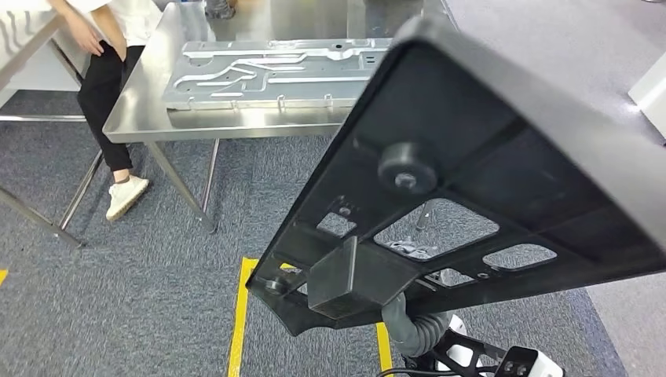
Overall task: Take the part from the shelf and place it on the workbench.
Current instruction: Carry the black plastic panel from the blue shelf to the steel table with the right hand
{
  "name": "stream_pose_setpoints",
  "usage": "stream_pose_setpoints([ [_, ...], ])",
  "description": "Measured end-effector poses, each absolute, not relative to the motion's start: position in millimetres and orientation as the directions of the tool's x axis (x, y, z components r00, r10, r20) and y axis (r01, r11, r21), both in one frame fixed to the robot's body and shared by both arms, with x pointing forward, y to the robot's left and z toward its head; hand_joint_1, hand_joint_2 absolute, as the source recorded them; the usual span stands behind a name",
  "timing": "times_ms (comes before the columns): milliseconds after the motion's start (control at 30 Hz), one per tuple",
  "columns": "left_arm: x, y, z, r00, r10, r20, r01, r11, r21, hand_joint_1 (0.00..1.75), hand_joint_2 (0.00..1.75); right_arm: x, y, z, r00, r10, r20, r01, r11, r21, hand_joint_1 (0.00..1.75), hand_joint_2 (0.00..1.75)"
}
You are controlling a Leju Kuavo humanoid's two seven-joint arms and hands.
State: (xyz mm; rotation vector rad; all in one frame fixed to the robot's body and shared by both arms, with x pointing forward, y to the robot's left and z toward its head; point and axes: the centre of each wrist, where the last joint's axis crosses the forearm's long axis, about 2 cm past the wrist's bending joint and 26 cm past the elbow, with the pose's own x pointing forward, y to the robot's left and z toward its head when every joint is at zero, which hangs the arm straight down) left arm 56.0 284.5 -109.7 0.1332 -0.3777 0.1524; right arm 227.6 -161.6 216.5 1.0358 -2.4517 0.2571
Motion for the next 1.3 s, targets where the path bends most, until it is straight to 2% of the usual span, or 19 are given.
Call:
stream_pose_setpoints([
  [600,54,291,-110,0.909,0.154,0.387,-0.207,0.973,0.099,0.00,1.75,250,-163,238,-0.613,-0.669,0.419,-0.740,0.673,-0.008,1.75,1.75],
  [1300,48,289,-111,0.903,0.196,0.383,-0.252,0.962,0.102,0.00,1.75,253,-171,228,-0.610,-0.652,0.450,-0.730,0.684,0.002,1.75,1.75],
])
